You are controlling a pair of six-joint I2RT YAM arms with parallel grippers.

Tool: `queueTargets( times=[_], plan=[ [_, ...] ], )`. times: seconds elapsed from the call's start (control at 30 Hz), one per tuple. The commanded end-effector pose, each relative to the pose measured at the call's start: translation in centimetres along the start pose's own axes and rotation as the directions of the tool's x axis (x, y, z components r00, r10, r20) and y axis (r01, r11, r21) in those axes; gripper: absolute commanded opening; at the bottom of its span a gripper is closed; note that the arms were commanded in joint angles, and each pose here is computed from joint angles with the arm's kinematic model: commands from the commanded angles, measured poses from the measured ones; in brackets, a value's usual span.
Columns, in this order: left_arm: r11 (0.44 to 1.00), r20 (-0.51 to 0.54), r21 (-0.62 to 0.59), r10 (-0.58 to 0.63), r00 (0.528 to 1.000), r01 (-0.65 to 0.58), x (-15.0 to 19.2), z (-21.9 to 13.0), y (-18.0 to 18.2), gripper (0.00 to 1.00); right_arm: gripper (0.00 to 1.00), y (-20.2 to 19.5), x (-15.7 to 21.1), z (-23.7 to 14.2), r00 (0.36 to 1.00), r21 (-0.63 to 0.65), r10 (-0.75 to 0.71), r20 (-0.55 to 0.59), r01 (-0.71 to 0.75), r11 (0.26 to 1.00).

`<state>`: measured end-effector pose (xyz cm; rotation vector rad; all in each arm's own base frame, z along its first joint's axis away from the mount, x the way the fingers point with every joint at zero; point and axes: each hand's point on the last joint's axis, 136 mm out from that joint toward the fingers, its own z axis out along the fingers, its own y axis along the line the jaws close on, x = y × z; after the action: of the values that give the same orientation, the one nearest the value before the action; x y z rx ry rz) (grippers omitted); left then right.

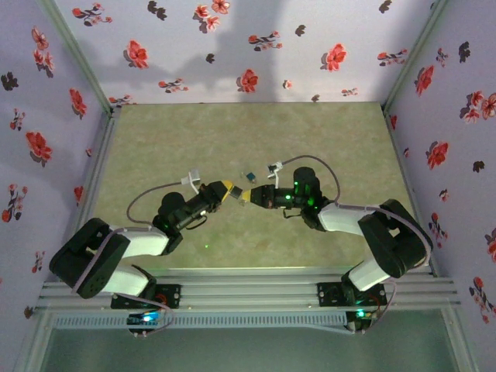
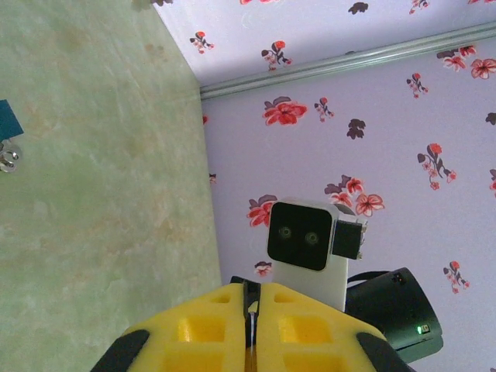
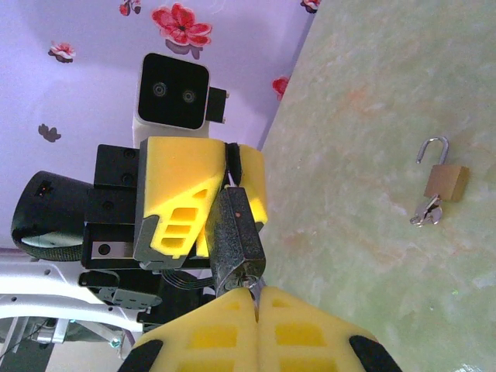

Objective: Lock with the key

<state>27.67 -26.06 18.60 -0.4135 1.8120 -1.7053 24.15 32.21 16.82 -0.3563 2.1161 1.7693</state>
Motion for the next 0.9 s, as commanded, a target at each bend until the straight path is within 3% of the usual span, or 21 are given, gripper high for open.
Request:
queueTargets(
  times=[0.0,0.87],
  plan=[
    [0.995,0.131,0.091,0.019,0.991,-0.031,-2.9,-0.4,-3.0,0.0,0.0,0.3,0.0,0.1,1.0,-0.005,-0.01,-0.012,0.01,1.0],
    [0.996,0.191,0.085,-0.01,0.982,-0.006,-4.7,-0.9,-2.8,0.0,0.0,0.6,0.3,0.0,1.0,-0.008,-0.014,-0.023,0.014,1.0]
  ],
)
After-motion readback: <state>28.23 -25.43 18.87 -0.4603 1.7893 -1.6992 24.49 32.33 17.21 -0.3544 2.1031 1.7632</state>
